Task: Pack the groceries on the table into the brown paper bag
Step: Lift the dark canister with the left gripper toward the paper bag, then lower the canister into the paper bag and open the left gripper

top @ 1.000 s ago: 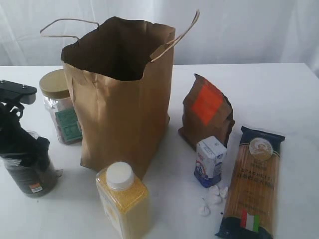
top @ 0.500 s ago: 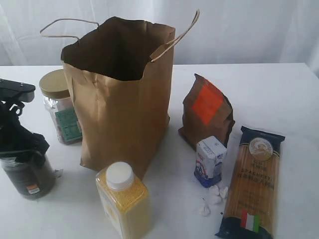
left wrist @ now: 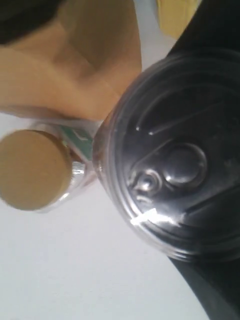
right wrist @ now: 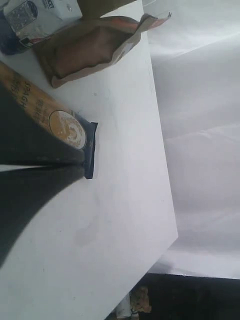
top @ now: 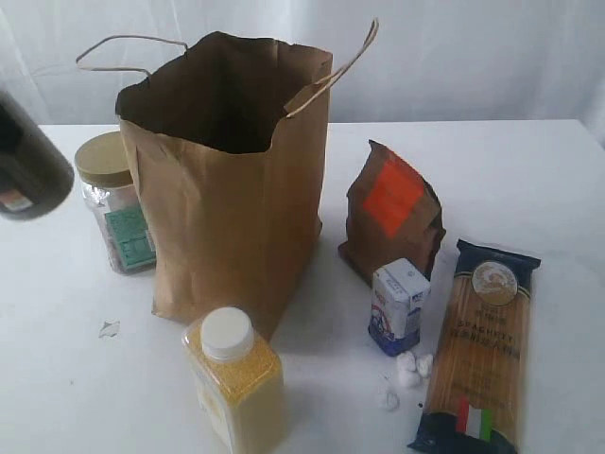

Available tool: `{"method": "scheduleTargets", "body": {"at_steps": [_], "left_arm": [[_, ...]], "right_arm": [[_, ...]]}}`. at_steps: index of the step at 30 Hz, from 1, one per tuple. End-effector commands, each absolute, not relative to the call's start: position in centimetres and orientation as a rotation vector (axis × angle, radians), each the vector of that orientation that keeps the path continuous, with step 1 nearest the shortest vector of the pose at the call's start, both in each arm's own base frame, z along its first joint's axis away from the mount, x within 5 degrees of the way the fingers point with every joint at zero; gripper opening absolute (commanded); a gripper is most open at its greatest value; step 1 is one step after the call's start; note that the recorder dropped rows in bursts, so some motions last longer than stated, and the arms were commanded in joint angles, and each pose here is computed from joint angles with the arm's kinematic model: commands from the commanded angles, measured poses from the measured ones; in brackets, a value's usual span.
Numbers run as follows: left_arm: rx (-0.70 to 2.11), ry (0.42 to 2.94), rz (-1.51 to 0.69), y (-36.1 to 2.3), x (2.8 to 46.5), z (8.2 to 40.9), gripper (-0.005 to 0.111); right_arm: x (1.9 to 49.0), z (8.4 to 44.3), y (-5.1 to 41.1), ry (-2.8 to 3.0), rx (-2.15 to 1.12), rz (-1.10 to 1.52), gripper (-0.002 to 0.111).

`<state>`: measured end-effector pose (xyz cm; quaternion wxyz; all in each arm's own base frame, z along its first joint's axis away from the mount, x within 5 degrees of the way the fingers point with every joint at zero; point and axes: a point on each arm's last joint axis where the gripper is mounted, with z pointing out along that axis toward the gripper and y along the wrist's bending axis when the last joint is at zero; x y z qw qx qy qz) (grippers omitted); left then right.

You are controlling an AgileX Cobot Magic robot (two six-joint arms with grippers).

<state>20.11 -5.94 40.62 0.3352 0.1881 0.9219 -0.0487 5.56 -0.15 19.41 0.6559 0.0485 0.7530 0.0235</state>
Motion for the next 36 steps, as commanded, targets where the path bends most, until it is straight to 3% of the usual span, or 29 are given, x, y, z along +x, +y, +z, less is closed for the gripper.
{"method": "scheduleTargets", "body": {"at_steps": [1, 7, 12, 22, 31, 33, 36], "left_arm": [[0.560, 2.230, -0.273, -6.6, 18.0, 45.6, 0.000], [0.664, 2.059, -0.500, -8.6, 18.1, 49.3, 0.000], [0.770, 1.997, -0.601, -11.1, 19.8, 50.2, 0.000], [1.005, 2.225, -0.479, -17.7, 28.4, 42.8, 0.000], [1.073, 2.340, -0.465, -18.5, 29.6, 40.2, 0.000], [1.082, 2.357, -0.466, -18.6, 29.7, 39.9, 0.004], [1.097, 2.382, -0.452, -18.6, 29.8, 39.5, 0.020]], "right_arm": [[5.6, 19.3, -0.1, 1.703, 0.111, 0.060, 0.000], [5.6, 19.3, -0.1, 1.703, 0.111, 0.060, 0.000], [5.6, 19.3, -0.1, 1.703, 0.111, 0.060, 0.000], [5.6, 19.3, -0.1, 1.703, 0.111, 0.060, 0.000], [5.6, 19.3, -0.1, 1.703, 0.111, 0.060, 0.000], [5.6, 19.3, -0.1, 1.703, 0.111, 0.060, 0.000], [5.6, 19.3, -0.1, 1.703, 0.111, 0.060, 0.000]]}}
